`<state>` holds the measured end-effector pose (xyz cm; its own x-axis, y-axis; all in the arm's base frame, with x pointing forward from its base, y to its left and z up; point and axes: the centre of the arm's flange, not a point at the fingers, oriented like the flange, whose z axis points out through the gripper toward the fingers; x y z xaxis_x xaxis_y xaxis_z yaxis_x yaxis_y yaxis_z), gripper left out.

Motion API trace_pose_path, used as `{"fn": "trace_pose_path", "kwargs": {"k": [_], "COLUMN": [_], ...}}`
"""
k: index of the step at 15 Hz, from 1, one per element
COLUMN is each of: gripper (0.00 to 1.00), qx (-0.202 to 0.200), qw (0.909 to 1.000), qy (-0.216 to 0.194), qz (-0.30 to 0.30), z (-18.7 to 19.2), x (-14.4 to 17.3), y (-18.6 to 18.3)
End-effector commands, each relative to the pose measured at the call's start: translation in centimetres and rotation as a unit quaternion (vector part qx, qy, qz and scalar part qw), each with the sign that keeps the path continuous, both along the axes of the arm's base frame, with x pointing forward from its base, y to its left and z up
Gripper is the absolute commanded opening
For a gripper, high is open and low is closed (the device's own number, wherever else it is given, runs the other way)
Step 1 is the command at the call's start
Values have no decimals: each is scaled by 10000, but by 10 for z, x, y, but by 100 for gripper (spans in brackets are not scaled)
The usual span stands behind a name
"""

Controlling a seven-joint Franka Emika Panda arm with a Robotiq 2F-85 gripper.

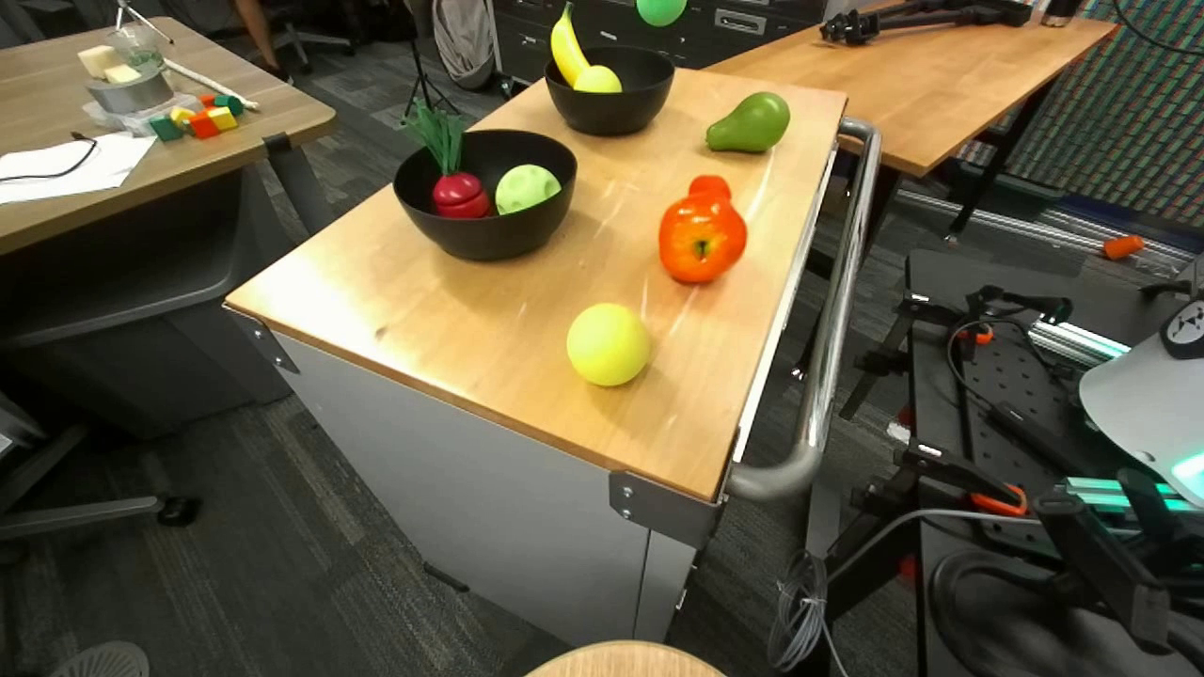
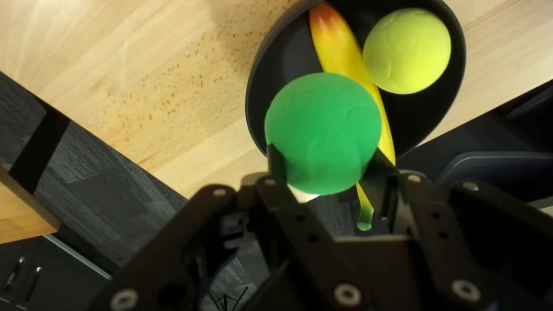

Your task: Take the fruit toys from the table and put them in the two black bowls on the table

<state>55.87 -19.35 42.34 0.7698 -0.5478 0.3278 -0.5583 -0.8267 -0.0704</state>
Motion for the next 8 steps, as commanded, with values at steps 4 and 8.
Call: {"fn": "trace_pose_path", "kwargs": {"k": [4, 8], "gripper": [20, 69], "qx": [218, 293], "qw": [9997, 9996], "qy": [40, -19], "qz": [107, 37], "z": [-16, 0], "x": [24, 13], "y": [-13, -21]}}
